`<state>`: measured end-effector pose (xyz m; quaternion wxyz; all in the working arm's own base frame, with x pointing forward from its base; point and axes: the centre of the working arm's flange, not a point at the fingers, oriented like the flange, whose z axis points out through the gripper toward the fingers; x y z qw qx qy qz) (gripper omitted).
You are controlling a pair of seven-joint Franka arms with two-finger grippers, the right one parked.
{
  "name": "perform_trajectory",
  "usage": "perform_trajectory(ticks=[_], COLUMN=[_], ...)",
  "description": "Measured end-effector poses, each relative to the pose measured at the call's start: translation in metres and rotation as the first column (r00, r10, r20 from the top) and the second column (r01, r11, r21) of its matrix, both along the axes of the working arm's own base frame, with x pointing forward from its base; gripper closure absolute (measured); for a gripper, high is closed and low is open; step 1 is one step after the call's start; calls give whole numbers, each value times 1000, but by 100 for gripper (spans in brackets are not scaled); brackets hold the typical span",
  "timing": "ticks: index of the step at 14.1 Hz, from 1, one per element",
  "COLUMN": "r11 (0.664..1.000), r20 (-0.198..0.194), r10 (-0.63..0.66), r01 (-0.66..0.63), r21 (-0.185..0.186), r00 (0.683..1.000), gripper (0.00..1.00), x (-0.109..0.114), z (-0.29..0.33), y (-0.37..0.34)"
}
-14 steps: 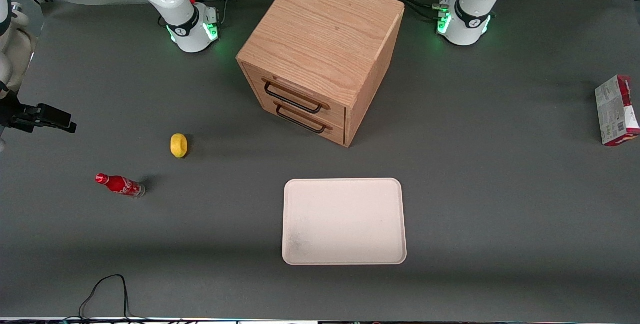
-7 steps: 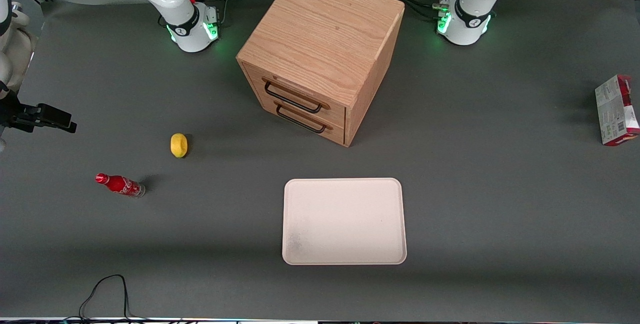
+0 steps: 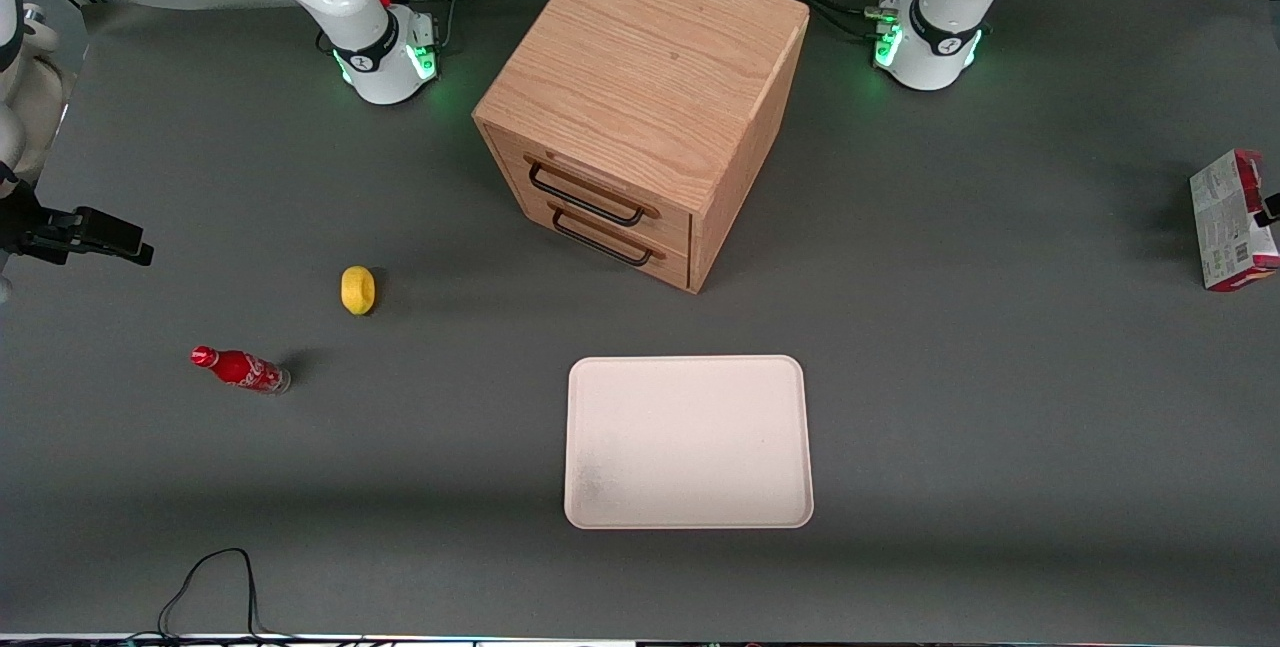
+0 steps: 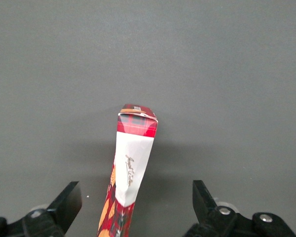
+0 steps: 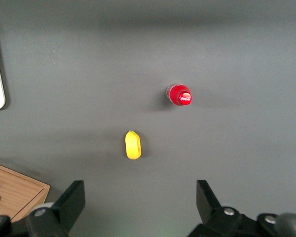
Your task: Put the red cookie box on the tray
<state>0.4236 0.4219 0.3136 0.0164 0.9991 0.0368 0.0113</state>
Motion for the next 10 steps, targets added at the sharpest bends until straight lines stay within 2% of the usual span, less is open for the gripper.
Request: perform_trajectory(ticks=[5,10], r11=[1000,995], r20=[-2,-6], r10=[-4,-99], r01=[4,99], r21=[-1,-5], r00=[1000,995], gripper=[0,0], x=[0,-11], z=[-20,-33], y=[1,9])
